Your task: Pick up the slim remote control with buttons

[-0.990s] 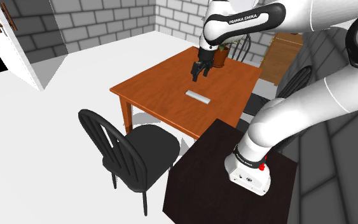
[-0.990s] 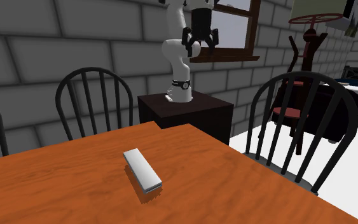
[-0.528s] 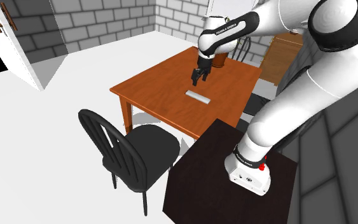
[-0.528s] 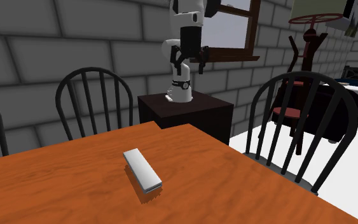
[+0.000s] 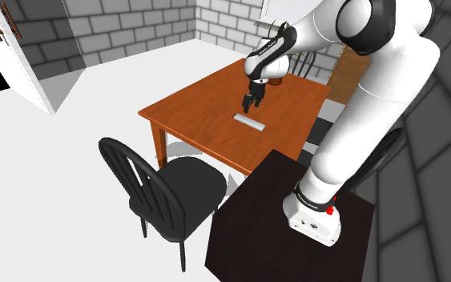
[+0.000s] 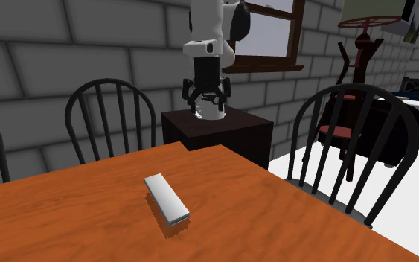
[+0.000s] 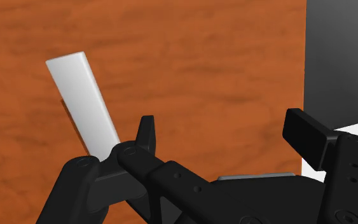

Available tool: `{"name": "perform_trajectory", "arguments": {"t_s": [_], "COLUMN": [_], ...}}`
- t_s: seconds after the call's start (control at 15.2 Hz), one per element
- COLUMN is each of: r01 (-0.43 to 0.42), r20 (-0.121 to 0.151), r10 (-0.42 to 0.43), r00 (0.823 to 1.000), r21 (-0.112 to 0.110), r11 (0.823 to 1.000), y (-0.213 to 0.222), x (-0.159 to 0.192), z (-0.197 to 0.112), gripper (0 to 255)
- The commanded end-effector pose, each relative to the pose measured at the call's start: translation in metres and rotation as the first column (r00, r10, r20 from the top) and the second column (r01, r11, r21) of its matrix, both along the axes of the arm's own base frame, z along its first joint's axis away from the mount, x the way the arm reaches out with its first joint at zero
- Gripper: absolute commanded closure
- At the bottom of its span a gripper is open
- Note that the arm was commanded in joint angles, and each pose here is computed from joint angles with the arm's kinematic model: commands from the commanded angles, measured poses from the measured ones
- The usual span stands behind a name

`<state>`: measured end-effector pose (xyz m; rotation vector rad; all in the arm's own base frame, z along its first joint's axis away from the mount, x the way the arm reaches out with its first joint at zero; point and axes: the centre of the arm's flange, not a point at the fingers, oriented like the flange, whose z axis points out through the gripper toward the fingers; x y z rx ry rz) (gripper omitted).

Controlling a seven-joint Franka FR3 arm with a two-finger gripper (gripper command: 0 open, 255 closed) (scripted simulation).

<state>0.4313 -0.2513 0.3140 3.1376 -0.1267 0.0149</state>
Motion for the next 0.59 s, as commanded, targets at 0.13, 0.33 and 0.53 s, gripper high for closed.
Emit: {"name": "perform_trajectory", "arguments": {"t_s": [0.13,0.33,0.53], "r01": [-0.003,-0.004,-0.005], "r20": [-0.001,-0.003,-0.005], "r10": [0.003,0.004,0.005], "r00": [1.0,1.0,1.0], "r21": [-0.005,-0.008,-0.01], "r11": [1.0,1.0,1.0], "y": [-0.038,-0.065,-0.092], "x": [0.016,0.026,0.037], "z": [-0.036,-0.062,-0.089], "gripper": [0,0,0]}}
